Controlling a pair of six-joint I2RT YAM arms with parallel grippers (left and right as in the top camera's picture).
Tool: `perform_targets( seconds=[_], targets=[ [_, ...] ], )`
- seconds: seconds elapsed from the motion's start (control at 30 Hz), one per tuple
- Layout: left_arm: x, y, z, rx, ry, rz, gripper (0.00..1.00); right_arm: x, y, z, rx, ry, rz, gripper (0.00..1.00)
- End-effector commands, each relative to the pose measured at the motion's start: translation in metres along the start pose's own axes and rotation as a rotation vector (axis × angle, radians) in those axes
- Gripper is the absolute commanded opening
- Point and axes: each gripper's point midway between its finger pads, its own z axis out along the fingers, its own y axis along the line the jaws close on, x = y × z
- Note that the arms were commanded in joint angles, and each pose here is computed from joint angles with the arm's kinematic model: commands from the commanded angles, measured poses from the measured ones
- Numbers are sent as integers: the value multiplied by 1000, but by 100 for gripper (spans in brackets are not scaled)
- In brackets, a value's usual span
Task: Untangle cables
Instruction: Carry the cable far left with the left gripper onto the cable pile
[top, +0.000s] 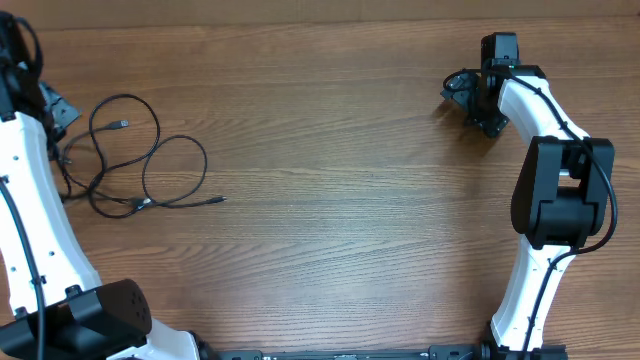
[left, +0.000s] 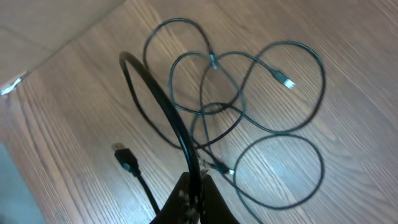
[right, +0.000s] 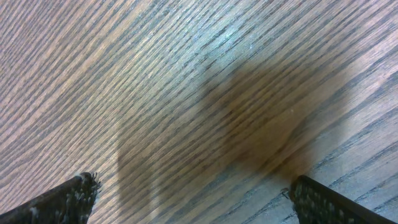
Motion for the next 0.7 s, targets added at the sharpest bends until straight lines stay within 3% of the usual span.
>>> perform_targets(
  seconds=[0.0,0.67],
  targets=[
    [3,2,9,-7,11,-35,4,10,-10,15,25,35,7,100],
    [38,-46,64,157,169,-9,4,10,-10,15,25,35,7,100]
  ],
)
